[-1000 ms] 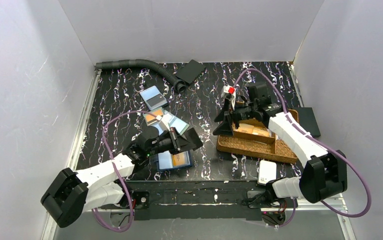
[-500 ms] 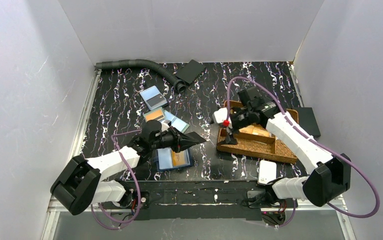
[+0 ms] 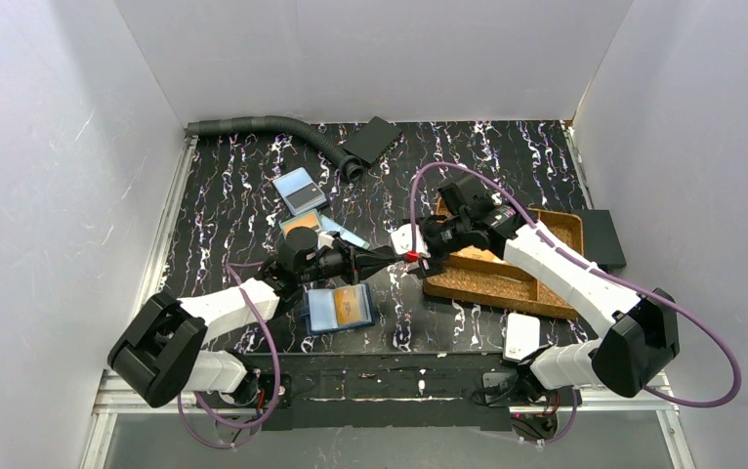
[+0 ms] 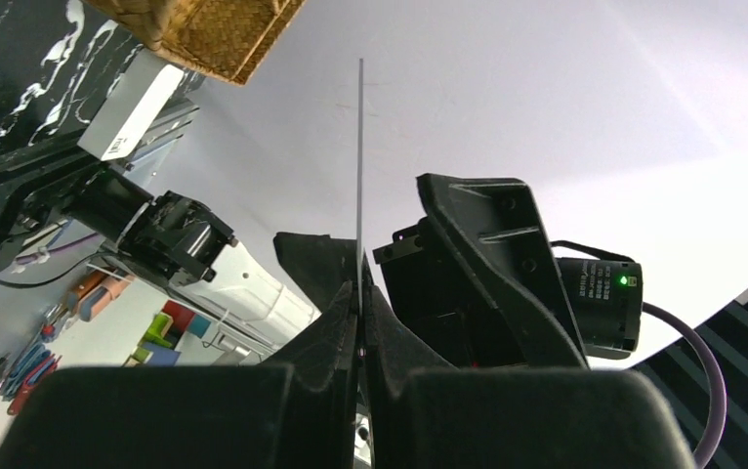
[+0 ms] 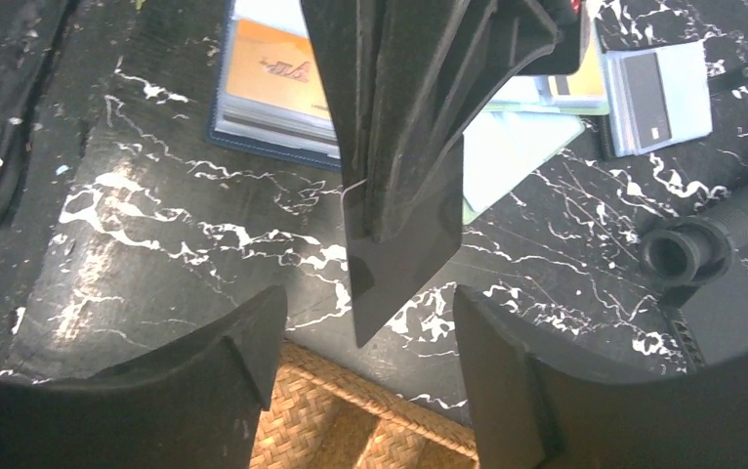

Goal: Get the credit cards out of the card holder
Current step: Remove the credit card from the card holder.

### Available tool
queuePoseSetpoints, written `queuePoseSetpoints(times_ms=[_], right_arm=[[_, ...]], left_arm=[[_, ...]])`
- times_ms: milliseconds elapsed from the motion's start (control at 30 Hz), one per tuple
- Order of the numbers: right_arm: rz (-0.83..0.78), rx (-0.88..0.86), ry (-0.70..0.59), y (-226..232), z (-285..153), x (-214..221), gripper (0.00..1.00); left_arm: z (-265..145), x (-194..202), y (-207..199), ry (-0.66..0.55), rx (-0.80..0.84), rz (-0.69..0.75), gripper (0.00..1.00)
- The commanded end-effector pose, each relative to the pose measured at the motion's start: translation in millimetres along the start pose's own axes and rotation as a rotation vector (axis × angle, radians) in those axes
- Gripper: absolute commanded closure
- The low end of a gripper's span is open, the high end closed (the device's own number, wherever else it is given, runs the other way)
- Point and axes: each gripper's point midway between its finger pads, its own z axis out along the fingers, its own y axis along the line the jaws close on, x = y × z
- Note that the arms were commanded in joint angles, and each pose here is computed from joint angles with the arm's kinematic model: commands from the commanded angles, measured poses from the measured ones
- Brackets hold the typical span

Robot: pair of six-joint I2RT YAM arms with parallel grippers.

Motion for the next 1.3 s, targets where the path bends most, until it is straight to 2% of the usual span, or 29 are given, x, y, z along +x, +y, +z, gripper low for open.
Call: queuePoseSetpoints(times_ms=[0, 100, 200, 267, 300, 333, 500, 633, 733, 867, 1000, 1100, 1267], right_arm=[[-0.016, 0.066, 0.016, -17.7, 9.0, -2.9, 0.39], [-0.016, 0.065, 0.019, -17.4, 11.3, -4.4, 0.59], [-0.024, 0.071, 0.041, -17.0, 8.8, -2.7, 0.88], [-0.026, 0.069, 0.061, -14.8, 6.6, 0.5, 0.98], [-0.026, 0.07, 0.066, -13.6, 5.7, 1.4, 0.99], [-0.022, 0.069, 0.07, -12.3, 5.0, 2.0, 0.99], [0.065, 0.078, 0.07, -8.5, 1.4, 1.3, 0.99], [0.179, 0.06, 0.019, 0.0, -9.2, -4.4, 0.99], [0.238, 0.002, -0.028, 17.1, -16.4, -9.4, 0.99], [0.392, -0.022, -0.099, 27.5, -21.5, -14.6, 0.99], [0.62, 0.015, -0.179, 20.8, -23.8, -16.6, 0.99], [0.8, 0.041, -0.292, 7.5, -30.4, -20.1, 0.99], [1.19, 0.071, -0.453, -16.0, -46.5, -13.8, 0.99]], left_arm=[[0.7, 3.7, -15.2, 0.027, 0.058, -0.054, 1.0], [1.5, 3.8, -16.8, 0.029, 0.067, -0.058, 1.0], [0.8, 2.2, -16.3, 0.023, 0.077, -0.066, 1.0], [-0.6, 0.8, -16.6, 0.014, 0.09, -0.07, 1.0], [-1.5, -0.2, -16.6, 0.009, 0.097, -0.07, 1.0], [-2.6, -0.6, -17.3, 0.005, 0.107, -0.067, 0.92], [-13.6, 7.0, -27.4, 0.011, 0.189, 0.002, 0.43], [-29.4, 12.4, -25.4, 0.002, 0.246, 0.102, 0.25], [-39.1, 10.4, -8.6, -0.01, 0.24, 0.19, 0.23], [-51.9, 8.7, 13.0, -0.024, 0.241, 0.38, 0.21], [-62.9, 8.6, 26.1, -0.062, 0.259, 0.66, 0.2], [-68.5, 5.0, 32.5, -0.11, 0.247, 0.869, 0.2], [-83.7, 13.5, 15.7, -0.194, 0.354, 1.154, 0.14]])
